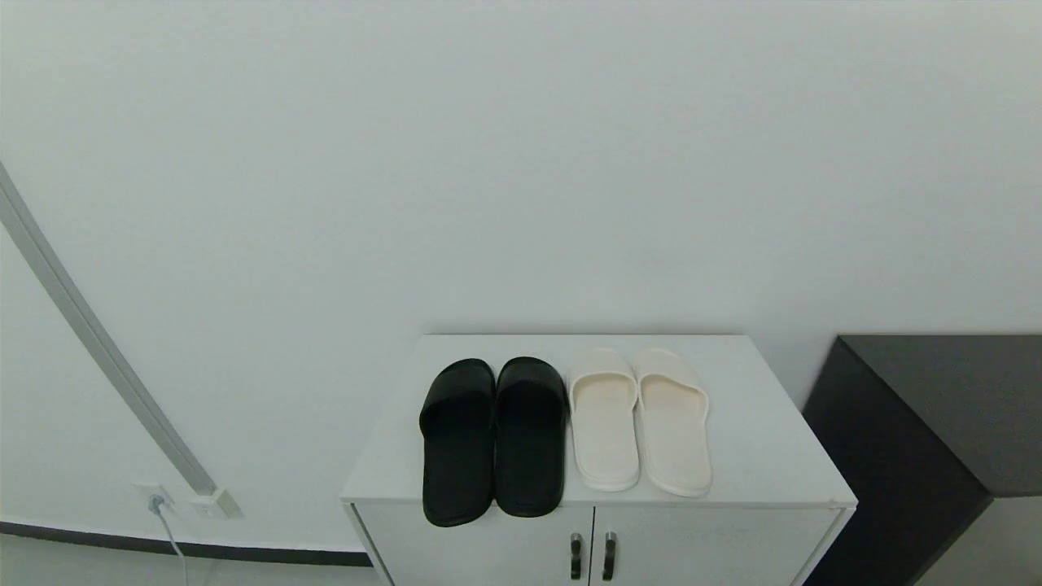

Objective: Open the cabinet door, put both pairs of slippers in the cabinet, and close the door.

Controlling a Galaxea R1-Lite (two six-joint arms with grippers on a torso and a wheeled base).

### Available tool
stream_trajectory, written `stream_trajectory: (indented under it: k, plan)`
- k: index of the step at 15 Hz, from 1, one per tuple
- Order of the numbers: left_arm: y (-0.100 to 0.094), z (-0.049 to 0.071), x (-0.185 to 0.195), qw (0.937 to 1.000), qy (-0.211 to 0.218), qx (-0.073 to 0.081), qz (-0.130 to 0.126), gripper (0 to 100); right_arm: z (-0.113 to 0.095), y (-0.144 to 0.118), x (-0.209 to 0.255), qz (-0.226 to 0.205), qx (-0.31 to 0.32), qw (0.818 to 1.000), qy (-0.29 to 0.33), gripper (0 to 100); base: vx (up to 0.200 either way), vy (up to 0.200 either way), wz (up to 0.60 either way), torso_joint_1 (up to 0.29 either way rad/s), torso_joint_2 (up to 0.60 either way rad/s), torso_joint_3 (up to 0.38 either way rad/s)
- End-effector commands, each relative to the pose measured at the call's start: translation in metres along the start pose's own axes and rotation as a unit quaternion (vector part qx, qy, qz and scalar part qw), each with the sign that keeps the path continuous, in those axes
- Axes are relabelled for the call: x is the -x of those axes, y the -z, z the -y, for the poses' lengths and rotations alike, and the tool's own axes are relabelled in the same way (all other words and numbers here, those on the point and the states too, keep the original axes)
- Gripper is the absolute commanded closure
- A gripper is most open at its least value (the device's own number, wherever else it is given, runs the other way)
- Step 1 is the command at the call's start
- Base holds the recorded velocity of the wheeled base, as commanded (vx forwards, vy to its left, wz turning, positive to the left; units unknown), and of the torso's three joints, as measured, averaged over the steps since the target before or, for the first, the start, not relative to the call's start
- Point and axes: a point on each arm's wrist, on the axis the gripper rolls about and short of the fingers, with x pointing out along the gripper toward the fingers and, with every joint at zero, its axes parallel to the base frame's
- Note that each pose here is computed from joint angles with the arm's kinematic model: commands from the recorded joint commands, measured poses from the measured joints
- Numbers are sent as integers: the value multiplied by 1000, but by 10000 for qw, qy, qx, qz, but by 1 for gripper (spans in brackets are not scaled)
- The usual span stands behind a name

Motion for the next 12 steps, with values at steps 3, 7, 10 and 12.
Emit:
stream_trajectory:
  k: [3,7,10,12]
  plan:
    - [0,0,0,10000,1,-7,-7,100,1,-72,11,324,-829,9946,-536,0,0,0,0,0,0,0]
    - [0,0,0,10000,1,-7,-7,100,-8,-51,-30,-1672,-148,9750,-1454,0,0,0,0,0,0,0]
    - [0,0,0,10000,9,-7,-7,100,-21,-66,-79,-2036,5,9539,-2204,0,0,0,0,0,0,0]
    - [0,0,0,10000,9,-7,-7,100,-37,-74,-112,-2261,-81,9422,-2473,0,0,0,0,0,0,0]
